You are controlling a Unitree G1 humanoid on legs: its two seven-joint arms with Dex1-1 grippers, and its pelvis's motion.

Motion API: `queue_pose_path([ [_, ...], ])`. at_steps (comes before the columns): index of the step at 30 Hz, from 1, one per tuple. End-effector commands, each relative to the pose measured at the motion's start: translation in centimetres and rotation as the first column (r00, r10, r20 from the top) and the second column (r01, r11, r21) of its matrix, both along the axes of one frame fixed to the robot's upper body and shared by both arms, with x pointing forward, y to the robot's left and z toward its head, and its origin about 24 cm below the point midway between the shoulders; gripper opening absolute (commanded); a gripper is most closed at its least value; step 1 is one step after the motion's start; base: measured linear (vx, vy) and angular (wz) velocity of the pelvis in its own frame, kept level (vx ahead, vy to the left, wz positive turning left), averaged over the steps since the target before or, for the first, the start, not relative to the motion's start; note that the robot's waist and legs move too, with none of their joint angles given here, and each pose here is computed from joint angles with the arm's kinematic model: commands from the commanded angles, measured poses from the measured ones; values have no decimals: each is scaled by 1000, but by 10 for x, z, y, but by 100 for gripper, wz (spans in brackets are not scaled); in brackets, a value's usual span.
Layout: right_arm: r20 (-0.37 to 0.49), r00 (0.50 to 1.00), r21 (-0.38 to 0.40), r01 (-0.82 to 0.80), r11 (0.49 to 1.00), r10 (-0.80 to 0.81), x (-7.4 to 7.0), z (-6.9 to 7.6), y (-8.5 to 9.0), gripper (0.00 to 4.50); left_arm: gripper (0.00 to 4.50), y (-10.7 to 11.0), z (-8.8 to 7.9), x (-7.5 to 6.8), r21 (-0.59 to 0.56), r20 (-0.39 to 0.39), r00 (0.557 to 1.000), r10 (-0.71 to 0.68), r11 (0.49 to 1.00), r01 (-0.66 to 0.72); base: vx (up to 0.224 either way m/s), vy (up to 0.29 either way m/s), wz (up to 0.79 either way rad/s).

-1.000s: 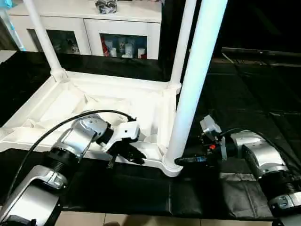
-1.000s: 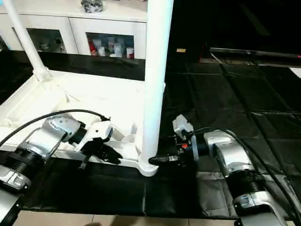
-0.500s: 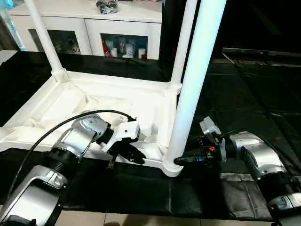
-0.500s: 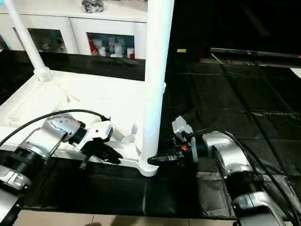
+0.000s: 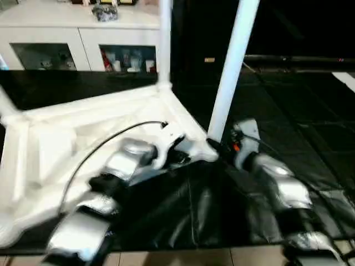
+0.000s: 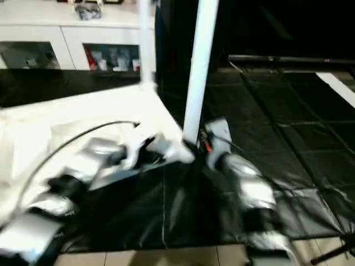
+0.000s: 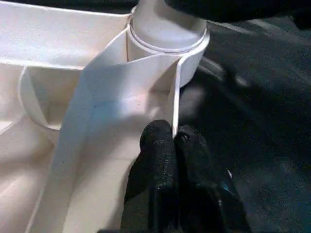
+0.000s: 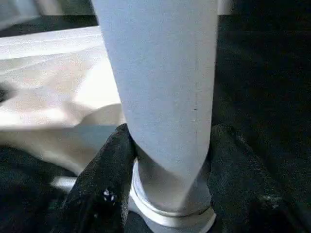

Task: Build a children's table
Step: Rotate leg to tighten

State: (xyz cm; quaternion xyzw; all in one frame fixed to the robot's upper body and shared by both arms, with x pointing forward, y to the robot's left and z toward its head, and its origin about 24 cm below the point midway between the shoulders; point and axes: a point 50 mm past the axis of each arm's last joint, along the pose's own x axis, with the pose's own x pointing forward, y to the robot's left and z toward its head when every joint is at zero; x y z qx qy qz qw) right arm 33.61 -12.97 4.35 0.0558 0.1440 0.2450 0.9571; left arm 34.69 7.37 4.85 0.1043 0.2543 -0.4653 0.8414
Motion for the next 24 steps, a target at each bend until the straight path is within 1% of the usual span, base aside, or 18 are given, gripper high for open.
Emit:
queue_pose_path([
  [1,-65,988,46,-139,989,142,-8,-10,48,193,0,-30,17,4,-60,74,997,-3,998,7,0,0,0],
  [2,-60,990,42,-123,992,125,-6,-8,50,193,0,-32,17,4,-56,77,997,1,998,4,0,0,0],
  [3,-50,992,41,-111,993,113,-5,-7,51,228,0,-33,17,4,-52,78,997,-2,999,6,0,0,0],
  [5,-29,995,69,-96,993,98,-4,-3,52,265,0,-31,17,3,-32,86,996,-17,999,20,0,0,0],
  [6,-22,994,76,-102,992,104,-4,-2,51,265,0,-28,16,3,-22,88,996,-26,999,28,0,0,0],
  [8,-13,995,54,-103,993,104,-6,-2,49,291,0,-24,15,3,-14,92,995,-34,999,35,0,0,0],
  [9,-13,995,54,-103,993,104,-6,-2,49,291,0,-24,15,3,-14,92,995,-34,999,35,0,0,0],
  [10,-14,995,53,-101,993,102,-7,-3,46,312,0,-21,14,3,-7,89,995,-44,999,45,0,0,0],
  [11,-13,995,57,-100,993,101,-8,-3,43,316,0,-17,13,3,1,93,994,-61,998,61,0,0,0],
  [12,-9,994,56,-111,992,112,-10,-5,35,323,0,-10,12,2,14,88,992,-88,996,88,0,0,0],
  [14,8,989,49,-147,988,146,-14,-5,24,349,0,-2,11,0,27,87,987,-136,991,134,0,0,0],
  [15,10,989,48,-150,988,149,-14,-4,23,357,0,-1,11,0,28,87,986,-140,990,138,0,0,0],
  [18,40,966,43,-258,965,257,-21,0,3,369,0,14,11,-4,49,75,970,-229,973,226,0,0,0],
  [20,51,952,39,-303,952,301,-23,3,-6,403,0,20,11,-5,63,66,963,-263,964,259,0,0,0],
  [22,60,931,29,-363,931,361,-25,8,-13,406,0,25,12,-7,64,57,950,-306,951,302,0,0,0],
  [23,59,903,10,-427,904,426,-28,12,-21,416,0,30,13,-10,74,51,927,-371,927,367,0,0,0],
  [24,57,885,-4,-463,886,462,-29,14,-25,416,0,33,13,-12,72,37,916,-399,916,396,0,0,0],
])
